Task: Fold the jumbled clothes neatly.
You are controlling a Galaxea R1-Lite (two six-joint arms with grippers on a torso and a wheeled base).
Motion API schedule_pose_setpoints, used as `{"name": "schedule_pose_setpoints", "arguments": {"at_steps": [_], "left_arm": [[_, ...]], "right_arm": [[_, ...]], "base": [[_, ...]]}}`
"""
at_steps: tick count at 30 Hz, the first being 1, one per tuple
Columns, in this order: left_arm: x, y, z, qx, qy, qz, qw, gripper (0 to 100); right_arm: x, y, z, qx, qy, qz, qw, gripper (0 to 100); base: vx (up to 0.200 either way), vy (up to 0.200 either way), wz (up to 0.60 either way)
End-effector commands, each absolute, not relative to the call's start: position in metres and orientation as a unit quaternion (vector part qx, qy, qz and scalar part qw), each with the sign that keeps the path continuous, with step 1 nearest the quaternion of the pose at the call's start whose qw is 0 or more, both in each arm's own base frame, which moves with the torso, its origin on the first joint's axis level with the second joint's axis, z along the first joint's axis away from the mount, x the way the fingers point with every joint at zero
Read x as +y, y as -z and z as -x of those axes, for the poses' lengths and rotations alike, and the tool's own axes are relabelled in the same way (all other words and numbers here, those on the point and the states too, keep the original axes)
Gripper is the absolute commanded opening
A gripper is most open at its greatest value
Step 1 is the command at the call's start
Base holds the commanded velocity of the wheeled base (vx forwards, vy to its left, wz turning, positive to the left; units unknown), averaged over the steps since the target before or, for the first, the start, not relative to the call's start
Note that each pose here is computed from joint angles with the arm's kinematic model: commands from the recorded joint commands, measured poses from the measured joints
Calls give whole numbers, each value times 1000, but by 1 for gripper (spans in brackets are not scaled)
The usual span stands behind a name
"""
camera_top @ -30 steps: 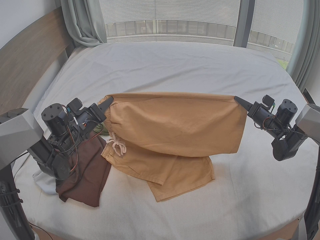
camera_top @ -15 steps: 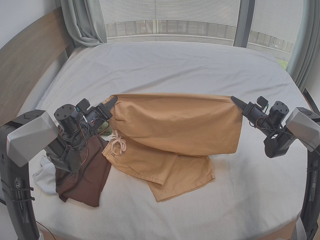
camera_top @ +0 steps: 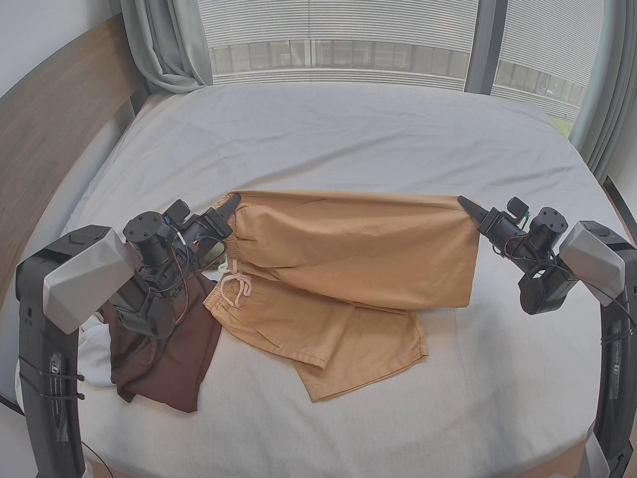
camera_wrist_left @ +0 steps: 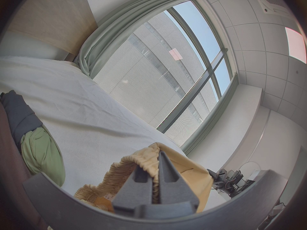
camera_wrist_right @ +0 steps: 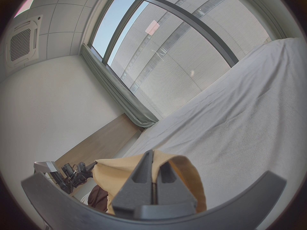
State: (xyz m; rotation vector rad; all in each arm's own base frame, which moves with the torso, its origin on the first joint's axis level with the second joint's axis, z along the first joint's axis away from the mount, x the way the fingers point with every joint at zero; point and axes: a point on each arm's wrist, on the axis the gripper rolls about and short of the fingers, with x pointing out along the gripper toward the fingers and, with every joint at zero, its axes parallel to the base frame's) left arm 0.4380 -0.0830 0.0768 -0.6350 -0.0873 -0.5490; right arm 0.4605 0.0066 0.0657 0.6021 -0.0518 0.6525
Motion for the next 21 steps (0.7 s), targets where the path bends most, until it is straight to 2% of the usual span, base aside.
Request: {"name": "schedule_pose_setpoints", "arguments": {"at_steps": [1, 9, 10, 11, 12, 21], "left_arm": [[-84, -70, -442, -35, 264, 310, 913, 0], [-85, -76, -448, -37, 263, 309, 913, 0], [-85, -77, -449, -38, 263, 309, 913, 100], [-85, -78, -450, -39, 263, 309, 913, 100], [-85, -79, -451, -39, 263, 309, 913, 100], [-84, -87, -460, -46, 228, 321, 918, 100]], "right_arm": [[5, -61, -462, -23, -313, -292, 903, 0], [6, -62, -470, -35, -318, -287, 903, 0], [6, -62, -471, -36, -319, -287, 903, 0], [6, -63, -474, -35, -319, -287, 903, 0], [6, -63, -476, -33, -317, -288, 903, 100], [1, -68, -487, -41, -305, -287, 907, 100]], "base": [[0, 0, 0], [0, 0, 0], [0, 0, 0], [0, 0, 0], [0, 0, 0], [0, 0, 0]]}}
